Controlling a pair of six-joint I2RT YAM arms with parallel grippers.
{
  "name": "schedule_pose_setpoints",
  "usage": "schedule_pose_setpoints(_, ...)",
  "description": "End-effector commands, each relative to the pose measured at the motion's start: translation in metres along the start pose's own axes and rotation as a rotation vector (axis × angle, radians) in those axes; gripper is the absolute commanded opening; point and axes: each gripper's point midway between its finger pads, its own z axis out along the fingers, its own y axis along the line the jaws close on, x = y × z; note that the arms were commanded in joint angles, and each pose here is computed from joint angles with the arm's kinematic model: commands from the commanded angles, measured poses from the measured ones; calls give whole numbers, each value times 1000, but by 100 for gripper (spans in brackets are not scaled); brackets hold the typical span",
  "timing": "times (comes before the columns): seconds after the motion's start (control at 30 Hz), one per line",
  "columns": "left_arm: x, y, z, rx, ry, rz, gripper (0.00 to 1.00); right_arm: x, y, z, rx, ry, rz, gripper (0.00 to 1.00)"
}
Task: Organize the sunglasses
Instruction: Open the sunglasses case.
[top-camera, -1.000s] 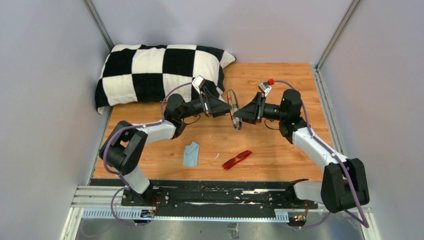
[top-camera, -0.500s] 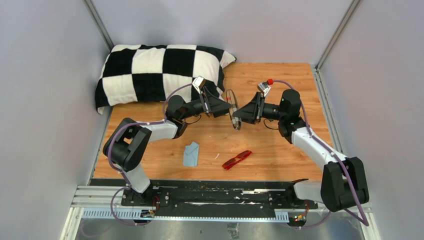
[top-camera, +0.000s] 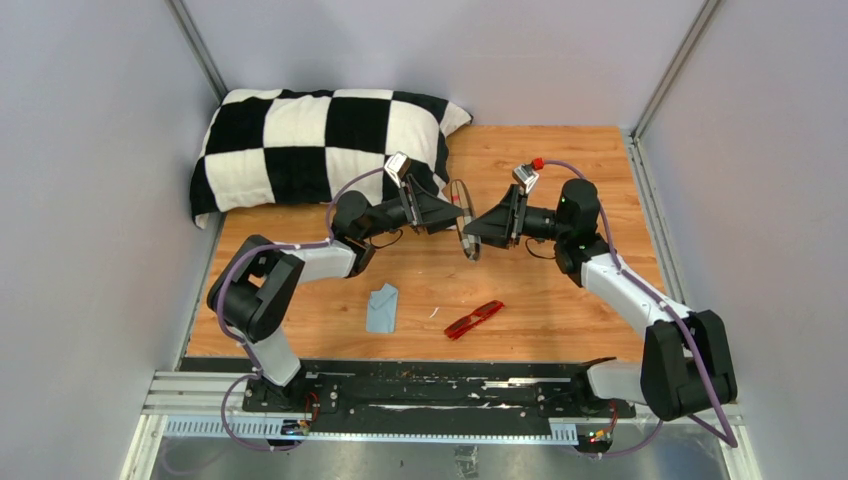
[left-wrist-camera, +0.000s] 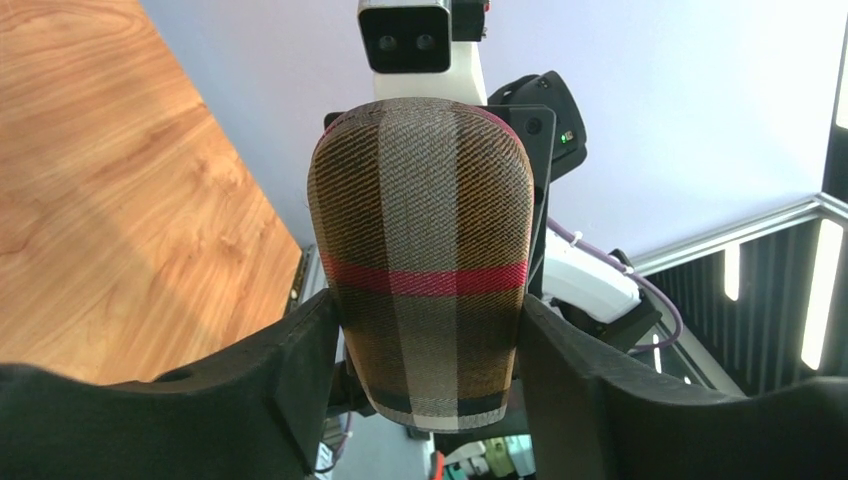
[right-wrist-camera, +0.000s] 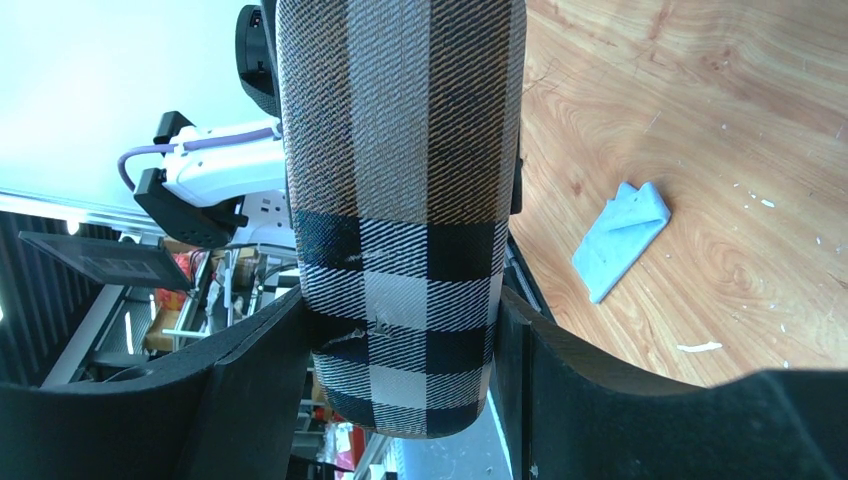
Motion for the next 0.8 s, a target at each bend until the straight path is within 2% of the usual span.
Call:
schedule_pose_setpoints(0.0, 0, -3, 3, 23, 2, 22, 49, 7, 5, 2, -27, 26, -12, 49)
schedule_pose_setpoints(0.13, 0, -3, 3, 23, 6, 21, 20, 4, 9, 1, -41, 0, -24, 75)
schedule_pose_setpoints(0.23, 0, -2, 4, 21, 9, 18, 3, 1, 13, 1, -50, -11, -27, 79)
schedule_pose_setpoints(0.27, 0, -3, 4, 22, 9, 17, 0, 1, 13, 2, -49, -13, -25, 79)
schedule_pose_setpoints(0.33, 0, -4, 4, 25, 10, 18, 0, -1, 10, 2, -47, -20, -11, 79)
schedule_pose_setpoints(0.47, 0, -8, 4, 32, 14, 23, 0, -1, 2, 5, -44, -32, 26, 73)
schedule_pose_setpoints(0.57, 0, -12, 4, 40, 17, 30, 0, -1, -5, 6, -41, -44, 56, 60)
schedule_pose_setpoints(0.63, 1, -14, 3, 45, 20, 34, 0, -2, -6, 7, -54, -54, 73, 42)
schedule_pose_setpoints(0.7, 2, -16, 3, 50, 25, 39, 0, -4, -3, 7, -87, -66, 69, 35)
schedule_pose_setpoints(0.77, 2, -21, 3, 65, 28, 48, 0, -5, 0, 7, -123, -72, 100, 32)
